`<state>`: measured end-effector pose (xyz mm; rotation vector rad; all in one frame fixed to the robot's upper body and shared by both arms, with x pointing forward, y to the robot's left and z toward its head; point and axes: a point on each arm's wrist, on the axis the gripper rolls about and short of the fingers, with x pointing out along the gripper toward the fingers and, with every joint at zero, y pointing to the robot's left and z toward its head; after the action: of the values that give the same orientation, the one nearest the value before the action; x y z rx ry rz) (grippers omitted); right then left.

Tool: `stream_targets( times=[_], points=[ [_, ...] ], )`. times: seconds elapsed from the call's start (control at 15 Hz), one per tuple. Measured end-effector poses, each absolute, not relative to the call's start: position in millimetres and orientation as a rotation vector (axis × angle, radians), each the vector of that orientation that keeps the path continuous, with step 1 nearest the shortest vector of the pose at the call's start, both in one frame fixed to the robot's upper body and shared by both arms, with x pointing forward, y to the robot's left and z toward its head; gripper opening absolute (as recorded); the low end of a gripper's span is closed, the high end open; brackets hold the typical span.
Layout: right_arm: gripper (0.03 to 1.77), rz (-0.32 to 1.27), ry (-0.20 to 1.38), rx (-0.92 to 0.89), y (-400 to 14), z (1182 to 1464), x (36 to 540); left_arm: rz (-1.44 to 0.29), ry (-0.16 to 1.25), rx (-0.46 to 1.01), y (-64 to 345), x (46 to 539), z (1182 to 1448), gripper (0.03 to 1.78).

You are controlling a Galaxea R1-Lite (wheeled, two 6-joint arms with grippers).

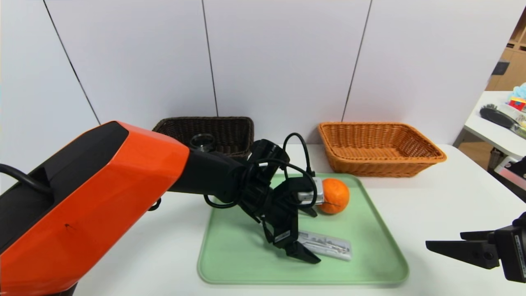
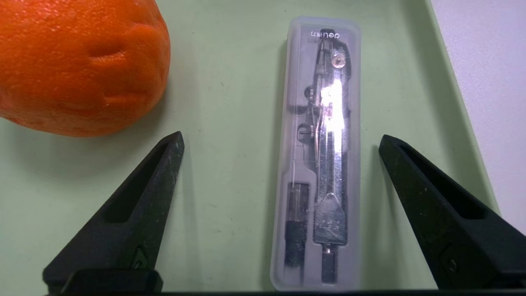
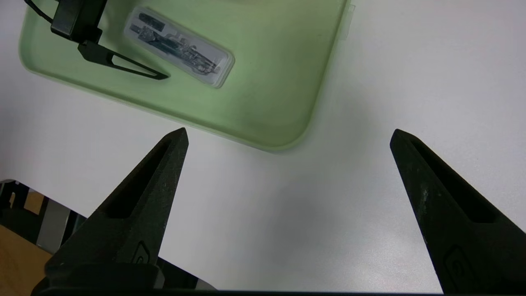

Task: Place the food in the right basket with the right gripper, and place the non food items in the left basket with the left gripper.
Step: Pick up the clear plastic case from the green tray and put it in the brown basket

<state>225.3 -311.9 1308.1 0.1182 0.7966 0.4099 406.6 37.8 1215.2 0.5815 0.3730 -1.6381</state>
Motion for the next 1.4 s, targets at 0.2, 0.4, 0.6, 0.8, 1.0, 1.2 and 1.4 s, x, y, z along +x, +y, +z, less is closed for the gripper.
stream_targets(
  times=[0.2, 0.4, 0.6, 0.8, 1.0, 1.2, 1.4],
  points=[
    [1.70, 0.411, 0.796, 0.118, -311.8, 1308.2, 225.0, -1.641, 0.425, 0.567, 39.8, 404.1, 1216.0, 1.69],
    [1.70, 0.411, 0.796, 0.118, -311.8, 1308.3, 224.9, -1.641, 0.438, 0.563, 40.3, 403.3, 1216.9, 1.69],
    [1.70, 0.412, 0.793, 0.117, -311.8, 1308.6, 224.7, -1.640, 0.435, 0.563, 40.3, 403.5, 1217.5, 1.69],
    [1.70, 0.412, 0.791, 0.117, -311.8, 1308.9, 224.2, -1.641, 0.436, 0.563, 40.2, 403.3, 1217.8, 1.69],
    [1.70, 0.414, 0.792, 0.117, -311.8, 1308.7, 224.0, -1.643, 0.437, 0.563, 40.3, 402.8, 1216.7, 1.69],
    [1.70, 0.414, 0.791, 0.116, -311.8, 1308.8, 224.0, -1.643, 0.437, 0.563, 40.0, 402.4, 1216.8, 1.69],
    [1.70, 0.413, 0.790, 0.117, -311.8, 1309.2, 224.2, -1.643, 0.436, 0.564, 39.7, 402.5, 1216.9, 1.21]
  ],
)
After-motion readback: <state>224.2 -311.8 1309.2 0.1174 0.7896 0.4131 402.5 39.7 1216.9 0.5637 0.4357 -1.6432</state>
